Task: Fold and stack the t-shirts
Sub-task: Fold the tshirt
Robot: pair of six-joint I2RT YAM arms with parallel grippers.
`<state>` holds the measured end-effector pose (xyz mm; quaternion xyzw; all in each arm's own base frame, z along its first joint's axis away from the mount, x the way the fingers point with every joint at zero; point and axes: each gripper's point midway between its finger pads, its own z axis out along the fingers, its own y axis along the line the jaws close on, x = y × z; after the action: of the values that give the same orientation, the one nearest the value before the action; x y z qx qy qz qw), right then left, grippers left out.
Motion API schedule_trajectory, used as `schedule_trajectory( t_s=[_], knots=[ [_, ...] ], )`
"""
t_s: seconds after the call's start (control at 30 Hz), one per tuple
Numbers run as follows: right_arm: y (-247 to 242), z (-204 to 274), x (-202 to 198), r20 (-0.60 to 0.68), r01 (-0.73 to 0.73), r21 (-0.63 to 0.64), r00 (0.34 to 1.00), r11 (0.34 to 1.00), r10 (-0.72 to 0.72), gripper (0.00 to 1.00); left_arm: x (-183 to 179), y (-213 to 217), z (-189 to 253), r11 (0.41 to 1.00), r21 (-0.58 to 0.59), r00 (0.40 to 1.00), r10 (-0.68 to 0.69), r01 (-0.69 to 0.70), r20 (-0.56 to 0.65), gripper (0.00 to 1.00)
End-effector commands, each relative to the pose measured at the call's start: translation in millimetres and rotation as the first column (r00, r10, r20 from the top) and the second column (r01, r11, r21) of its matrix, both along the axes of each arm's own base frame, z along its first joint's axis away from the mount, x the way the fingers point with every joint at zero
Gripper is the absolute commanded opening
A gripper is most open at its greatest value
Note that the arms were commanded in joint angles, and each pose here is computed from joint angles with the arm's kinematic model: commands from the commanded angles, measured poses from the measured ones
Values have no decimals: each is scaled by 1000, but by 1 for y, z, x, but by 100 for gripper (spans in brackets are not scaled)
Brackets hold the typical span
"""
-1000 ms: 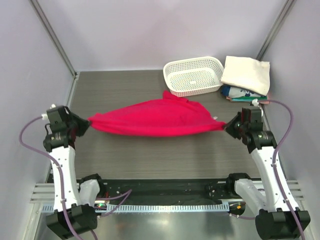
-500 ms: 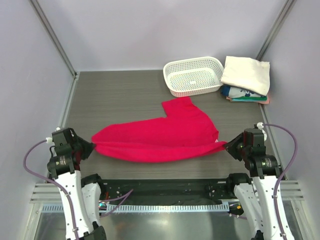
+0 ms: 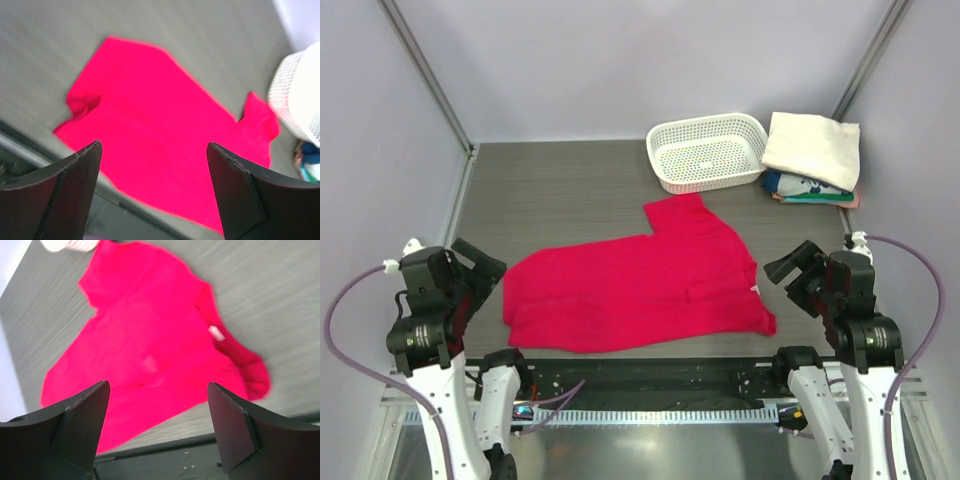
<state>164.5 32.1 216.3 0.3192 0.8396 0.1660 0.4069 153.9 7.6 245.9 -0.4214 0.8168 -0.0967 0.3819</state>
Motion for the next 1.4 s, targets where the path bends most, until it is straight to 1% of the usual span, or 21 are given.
schedule_trajectory(
  t_s=[0.0, 0.03, 0.07, 0.1, 0.13, 0.27, 0.3, 0.4, 0.43, 0.47, 0.7, 0.83, 0.9, 0.93, 1.0, 1.1, 1.13, 1.2, 1.27, 1.33, 1.37],
  knots=[
    [33, 13, 39, 83, -209, 45, 975, 977, 205, 84, 12, 10, 15, 998, 57, 997, 12, -16, 71, 86],
    [34, 10, 45, 69, -218, 42, 974, 975, 215, 84, 19, 5, 13, 999, 34, 996, -6, 3, 94, 86],
    [35, -3, 58, 14, -241, 41, 971, 970, 240, 84, 27, -12, -5, 996, -47, 994, -73, 78, 86, 85],
    [37, -8, 66, -1, -254, 42, 967, 966, 254, 84, 40, -14, -4, 994, -57, 987, -80, 89, 138, 86],
    [38, -10, 79, -8, -261, 41, 965, 964, 262, 84, 46, -16, -14, 992, -92, 989, -74, 86, 130, 86],
    [64, -43, 119, -108, -346, 50, 931, 937, 350, 82, 66, -16, -79, 983, -165, 996, -81, 75, -27, 84],
    [72, -60, 134, -168, -373, 33, 913, 927, 373, 83, 76, -15, -83, 983, -164, 996, -82, 78, -20, 84],
    [93, -83, 155, -241, -418, 4, 881, 908, 407, 83, 92, -12, -120, 985, -165, 989, -77, 56, -126, 84],
    [97, -106, 161, -295, -422, 12, 865, 906, 407, 83, 96, -13, -127, 986, -156, 985, -84, 61, -147, 84],
    [99, -114, 165, -304, -421, 17, 862, 907, 406, 83, 97, -14, -146, 985, -166, 974, -85, 50, -210, 84],
    [93, -181, 177, -421, -390, 25, 831, 920, 364, 83, 121, -13, -212, 983, -182, 940, -76, 16, -332, 84],
    [69, -206, 171, -436, -270, 113, 851, 956, 292, 85, 136, -12, -230, 986, -169, 927, -78, 16, -366, 84],
    [47, -213, 171, -447, -170, 138, 868, 976, 215, 85, 151, -9, -230, 988, -151, 930, -75, 21, -361, 83],
    [40, -218, 166, -457, -142, 139, 869, 980, 190, 86, 154, -11, -240, 989, -147, 916, -85, 29, -393, 83],
    [30, -220, 160, -463, -88, 134, 875, 987, 141, 86, 180, -16, -233, 990, -126, 924, -112, 70, -366, 83],
    [13, -221, 157, -465, -26, 115, 882, 993, 76, 87, 218, -25, -232, 985, -111, 917, -166, 134, -362, 83],
    [11, -221, 156, -465, -18, 111, 883, 994, 68, 87, 243, -28, -217, 982, -98, 931, -187, 164, -312, 82],
    [7, -222, 155, -467, -3, 107, 882, 994, 53, 87, 258, -38, -219, 969, -116, 916, -243, 217, -318, 82],
    [9, -217, 155, -456, -1, 118, 888, 993, 56, 87, 286, -41, -191, 962, -101, 930, -271, 253, -249, 82],
    [19, -207, 152, -436, -11, 160, 896, 987, 81, 87, 296, -51, -160, 950, -49, 924, -312, 309, -222, 82],
    [22, -202, 151, -422, -23, 166, 902, 986, 93, 87, 288, -48, -141, 949, -20, 922, -310, 314, -232, 82]
  ],
)
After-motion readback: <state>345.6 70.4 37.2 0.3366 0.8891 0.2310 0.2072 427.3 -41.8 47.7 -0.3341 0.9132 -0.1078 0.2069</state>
